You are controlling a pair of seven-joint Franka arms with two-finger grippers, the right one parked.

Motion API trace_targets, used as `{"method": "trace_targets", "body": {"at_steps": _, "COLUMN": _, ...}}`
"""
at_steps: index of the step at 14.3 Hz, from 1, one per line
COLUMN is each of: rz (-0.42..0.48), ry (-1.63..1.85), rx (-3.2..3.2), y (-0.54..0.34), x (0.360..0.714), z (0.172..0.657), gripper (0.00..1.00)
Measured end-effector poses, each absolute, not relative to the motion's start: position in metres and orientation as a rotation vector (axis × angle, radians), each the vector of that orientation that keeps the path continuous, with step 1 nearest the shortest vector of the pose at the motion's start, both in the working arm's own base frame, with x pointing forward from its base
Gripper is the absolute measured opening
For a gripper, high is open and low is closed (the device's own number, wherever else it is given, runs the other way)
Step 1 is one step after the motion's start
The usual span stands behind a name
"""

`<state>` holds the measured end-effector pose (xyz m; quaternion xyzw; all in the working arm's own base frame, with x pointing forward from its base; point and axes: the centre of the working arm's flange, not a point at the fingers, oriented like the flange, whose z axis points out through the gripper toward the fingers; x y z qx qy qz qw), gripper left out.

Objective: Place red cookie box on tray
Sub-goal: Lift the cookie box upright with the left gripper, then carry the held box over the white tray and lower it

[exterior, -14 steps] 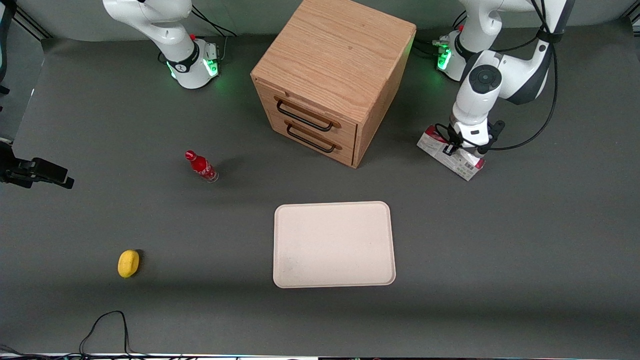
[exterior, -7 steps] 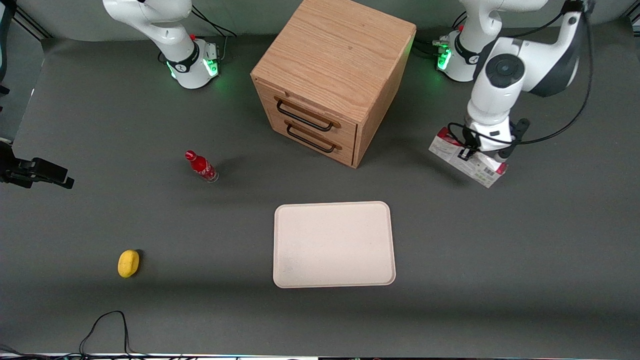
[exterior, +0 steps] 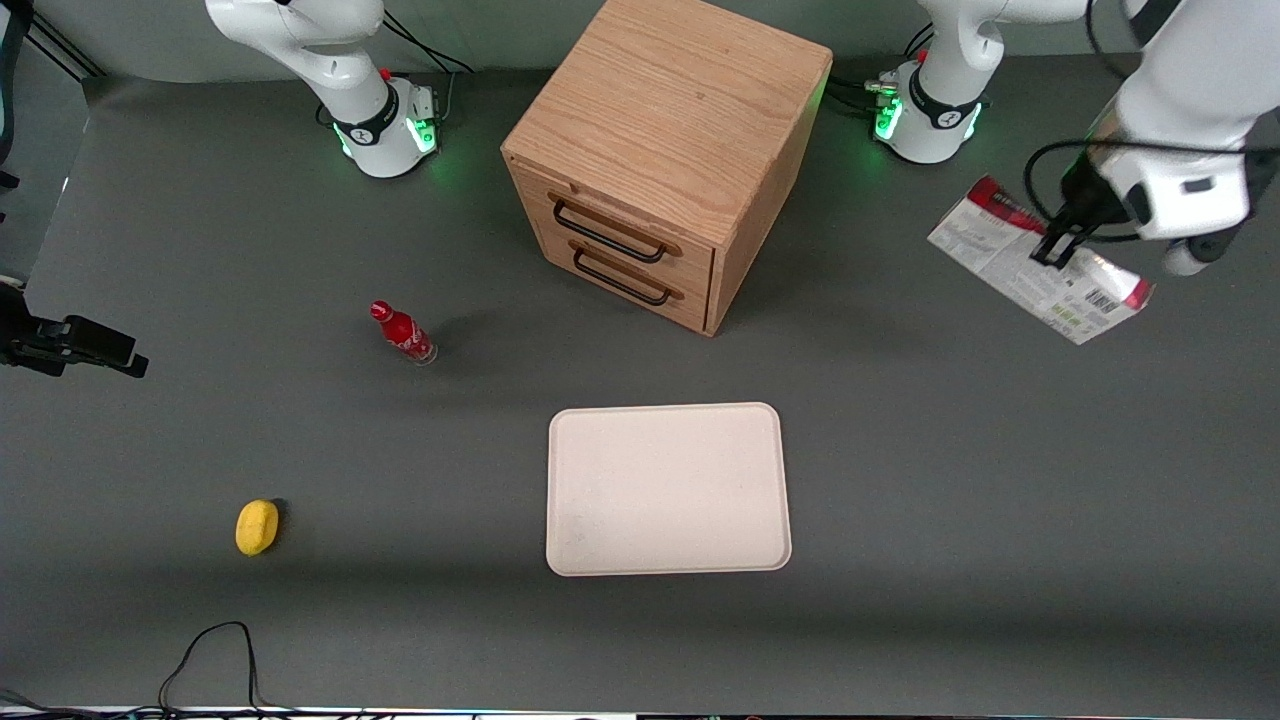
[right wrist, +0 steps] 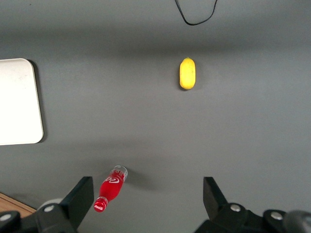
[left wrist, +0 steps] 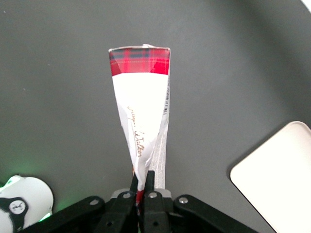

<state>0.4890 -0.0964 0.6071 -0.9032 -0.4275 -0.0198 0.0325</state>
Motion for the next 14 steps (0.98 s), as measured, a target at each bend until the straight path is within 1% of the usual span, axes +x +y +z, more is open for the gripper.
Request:
{"method": "trace_targets", "body": {"at_steps": 3, "rz": -0.124, "ry": -1.300, "rx": -2.825, "y": -0.099, "x": 0.489, "z": 0.652, "gripper": 0.03}}
{"method": "trace_targets", "body": {"at_steps": 5, "rz": -0.149, "ry": -1.226, "rx": -2.869, "y": -0.101, "x": 0.497, "z": 0.661, "gripper": 0.03}}
{"method": "trace_targets", "body": {"at_steps": 7, "rz": -0.139, "ry": -1.056, "rx": -2.935, "y": -0.108, "x": 0.522, "z": 0.656, "gripper": 0.03}}
{"method": "trace_targets", "body": {"at_steps": 9, "rz": -0.115, "ry": -0.927, "rx": -2.982, "y": -0.121, "x": 0.561, "z": 0.643, "gripper": 0.03}}
{"method": "trace_targets", "body": {"at_steps": 12, "rz": -0.052, "ry": -0.686, "rx": -3.058, "y": -0.159, "x": 0.612, "z": 0.607, "gripper": 0.03}}
{"method": "trace_targets", "body": {"at_steps": 14, "rz": -0.030, "ry": -0.557, "rx": -3.109, "y": -0.191, "x": 0.636, "z": 0.586, "gripper": 0.03}}
